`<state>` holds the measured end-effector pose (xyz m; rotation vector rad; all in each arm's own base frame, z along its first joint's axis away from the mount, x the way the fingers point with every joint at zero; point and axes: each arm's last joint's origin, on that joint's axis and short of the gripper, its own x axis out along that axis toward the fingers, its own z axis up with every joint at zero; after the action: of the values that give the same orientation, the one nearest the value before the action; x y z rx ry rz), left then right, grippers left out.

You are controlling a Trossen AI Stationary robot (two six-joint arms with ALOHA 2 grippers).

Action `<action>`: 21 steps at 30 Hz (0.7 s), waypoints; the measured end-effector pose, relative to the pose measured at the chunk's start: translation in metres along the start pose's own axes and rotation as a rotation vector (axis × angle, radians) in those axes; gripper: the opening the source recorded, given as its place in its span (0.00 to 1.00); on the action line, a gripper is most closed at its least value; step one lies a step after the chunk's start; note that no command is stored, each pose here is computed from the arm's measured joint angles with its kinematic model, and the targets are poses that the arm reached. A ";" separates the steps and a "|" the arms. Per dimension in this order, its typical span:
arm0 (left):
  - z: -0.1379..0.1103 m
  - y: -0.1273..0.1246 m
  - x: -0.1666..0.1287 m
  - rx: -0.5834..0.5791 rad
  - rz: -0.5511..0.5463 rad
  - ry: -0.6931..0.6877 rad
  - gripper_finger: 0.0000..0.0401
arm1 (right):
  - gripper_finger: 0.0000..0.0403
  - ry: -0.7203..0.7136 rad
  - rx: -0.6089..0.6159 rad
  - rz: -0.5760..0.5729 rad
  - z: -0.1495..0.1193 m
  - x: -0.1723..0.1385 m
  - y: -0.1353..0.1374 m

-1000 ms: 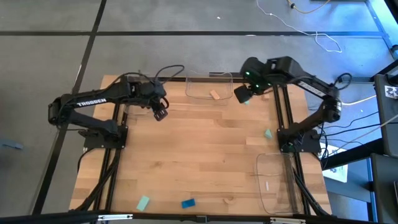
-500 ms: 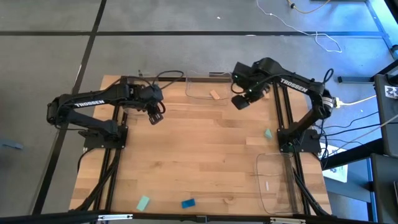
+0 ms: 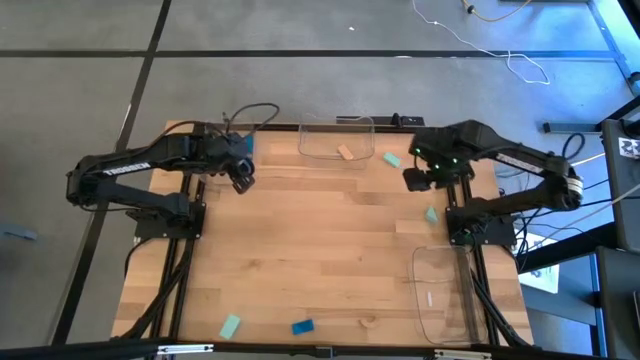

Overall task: Sort & place blocks by color
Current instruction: Put the middle right light blue block into the bottom transparent bin

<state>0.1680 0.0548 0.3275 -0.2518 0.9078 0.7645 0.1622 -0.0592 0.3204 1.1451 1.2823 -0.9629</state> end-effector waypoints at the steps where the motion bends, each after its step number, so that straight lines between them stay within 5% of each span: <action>1: 0.000 0.000 0.000 -0.003 0.009 -0.008 0.45 | 0.55 0.002 0.027 -0.003 -0.003 0.003 -0.004; 12: 0.001 0.004 0.001 -0.068 0.044 -0.018 0.45 | 0.55 0.134 0.125 -0.118 -0.020 0.055 -0.018; 21: 0.001 0.004 0.001 -0.089 0.043 -0.018 0.45 | 0.55 0.156 0.123 -0.080 -0.021 0.088 -0.016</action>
<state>0.1664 0.0586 0.3284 -0.3037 0.8662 0.8471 0.1492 -0.0348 0.2330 1.2928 1.4191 -1.0397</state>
